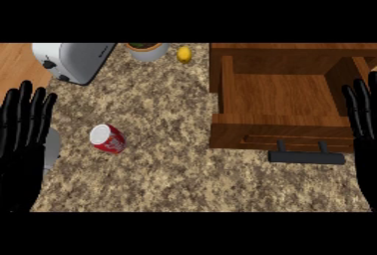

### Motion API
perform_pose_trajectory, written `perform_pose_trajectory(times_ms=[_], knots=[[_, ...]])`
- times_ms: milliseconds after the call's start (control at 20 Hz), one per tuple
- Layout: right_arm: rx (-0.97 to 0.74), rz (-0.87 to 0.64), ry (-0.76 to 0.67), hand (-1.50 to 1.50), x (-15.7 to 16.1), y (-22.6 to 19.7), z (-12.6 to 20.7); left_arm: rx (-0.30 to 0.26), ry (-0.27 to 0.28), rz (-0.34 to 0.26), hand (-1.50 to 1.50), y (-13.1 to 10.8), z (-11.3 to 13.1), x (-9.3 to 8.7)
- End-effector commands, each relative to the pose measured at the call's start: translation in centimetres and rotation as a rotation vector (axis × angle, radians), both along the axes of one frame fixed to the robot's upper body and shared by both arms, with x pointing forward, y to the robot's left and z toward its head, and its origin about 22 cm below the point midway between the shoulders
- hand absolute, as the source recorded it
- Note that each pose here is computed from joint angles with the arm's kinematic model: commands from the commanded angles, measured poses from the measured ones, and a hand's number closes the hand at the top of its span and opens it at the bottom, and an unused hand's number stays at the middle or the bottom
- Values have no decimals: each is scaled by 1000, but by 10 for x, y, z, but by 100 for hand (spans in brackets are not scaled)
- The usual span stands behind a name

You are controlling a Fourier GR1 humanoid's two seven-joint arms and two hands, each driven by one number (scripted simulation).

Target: Pick up the can, place it into the drawer and close the drawer

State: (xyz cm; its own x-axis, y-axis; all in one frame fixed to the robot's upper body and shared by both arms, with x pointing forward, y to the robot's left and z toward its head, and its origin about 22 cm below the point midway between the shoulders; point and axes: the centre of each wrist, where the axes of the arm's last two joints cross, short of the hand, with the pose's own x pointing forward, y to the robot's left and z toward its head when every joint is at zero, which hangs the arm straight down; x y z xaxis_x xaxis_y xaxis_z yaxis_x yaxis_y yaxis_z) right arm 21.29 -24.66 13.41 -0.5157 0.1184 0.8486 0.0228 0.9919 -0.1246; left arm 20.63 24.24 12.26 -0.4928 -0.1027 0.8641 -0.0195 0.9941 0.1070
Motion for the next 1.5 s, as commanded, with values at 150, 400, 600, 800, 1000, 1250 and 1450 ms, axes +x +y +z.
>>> perform_pose_trajectory(times_ms=[150,400,600,800,1000,1250,1450], knots=[[45,78,25,-150,9,14,-9,27,-12,-578,-150,-4,5,16],[113,-137,275,-150,-4,-5,-46,206,285,-778,-150,43,-18,20],[102,-168,304,-150,-19,-22,-35,206,295,-846,-150,117,1,33],[111,-200,290,-150,-36,-30,-34,204,309,-913,-150,178,16,47],[104,-189,320,-150,-34,-46,-39,183,312,-943,-150,223,31,47],[108,-178,300,-150,-60,-72,-33,163,359,-917,-150,228,19,59],[103,-182,319,-150,-68,-81,-43,115,412,-908,-150,222,17,57]])
